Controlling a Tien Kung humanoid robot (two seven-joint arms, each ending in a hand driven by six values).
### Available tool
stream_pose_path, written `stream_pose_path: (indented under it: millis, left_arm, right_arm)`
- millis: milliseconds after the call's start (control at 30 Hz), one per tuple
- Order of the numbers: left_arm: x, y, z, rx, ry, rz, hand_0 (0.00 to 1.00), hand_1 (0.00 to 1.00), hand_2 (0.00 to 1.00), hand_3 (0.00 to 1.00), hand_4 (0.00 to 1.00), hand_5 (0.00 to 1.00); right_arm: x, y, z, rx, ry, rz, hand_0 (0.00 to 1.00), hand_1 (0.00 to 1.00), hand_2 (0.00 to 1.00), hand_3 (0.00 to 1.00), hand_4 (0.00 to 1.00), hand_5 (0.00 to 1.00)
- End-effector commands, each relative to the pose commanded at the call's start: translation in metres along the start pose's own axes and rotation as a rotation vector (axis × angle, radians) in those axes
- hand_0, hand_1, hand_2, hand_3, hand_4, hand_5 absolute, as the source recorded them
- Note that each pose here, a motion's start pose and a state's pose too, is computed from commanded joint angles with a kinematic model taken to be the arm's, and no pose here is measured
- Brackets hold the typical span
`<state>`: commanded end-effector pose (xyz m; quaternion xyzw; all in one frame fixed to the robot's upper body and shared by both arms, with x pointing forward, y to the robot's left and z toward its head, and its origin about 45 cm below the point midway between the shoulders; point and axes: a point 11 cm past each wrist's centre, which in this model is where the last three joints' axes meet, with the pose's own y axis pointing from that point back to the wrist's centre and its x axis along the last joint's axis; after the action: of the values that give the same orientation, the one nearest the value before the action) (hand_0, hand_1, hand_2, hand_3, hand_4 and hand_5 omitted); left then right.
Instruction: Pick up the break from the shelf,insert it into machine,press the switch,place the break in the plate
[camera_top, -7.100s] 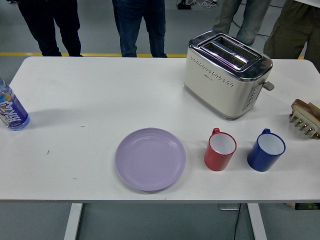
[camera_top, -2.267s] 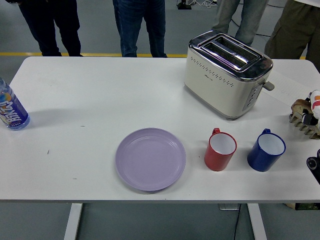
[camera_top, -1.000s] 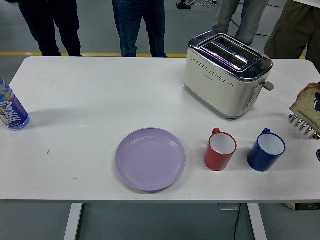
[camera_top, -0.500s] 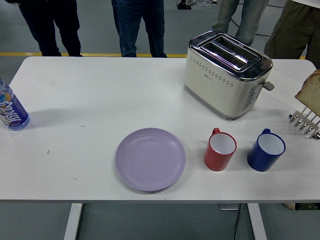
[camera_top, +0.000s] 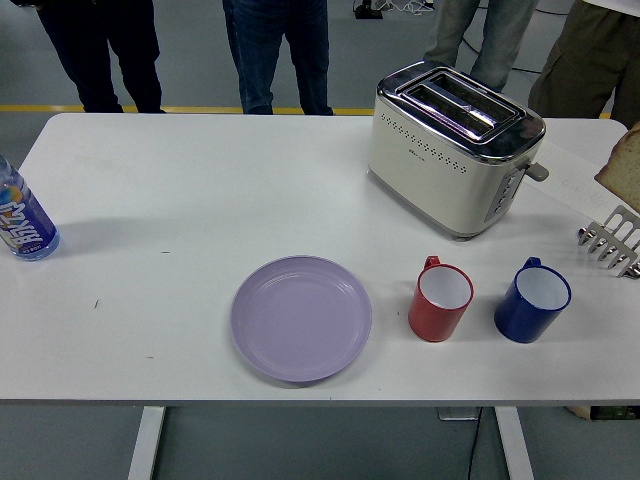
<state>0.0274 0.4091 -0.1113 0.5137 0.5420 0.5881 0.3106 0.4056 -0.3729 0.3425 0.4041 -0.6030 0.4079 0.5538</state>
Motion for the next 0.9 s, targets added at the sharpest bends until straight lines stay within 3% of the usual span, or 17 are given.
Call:
stream_pose_path:
  millis: [900]
  left_arm:
    - [0.003, 0.000, 0.000, 0.001, -0.001, 0.006, 0.363, 0.473, 0.620, 0.732, 0.595, 0.998]
  right_arm:
    - [0.026, 0.000, -0.013, 0.050, 0.008, 0.024, 0.235, 0.330, 0.502, 0.543, 0.483, 0.002]
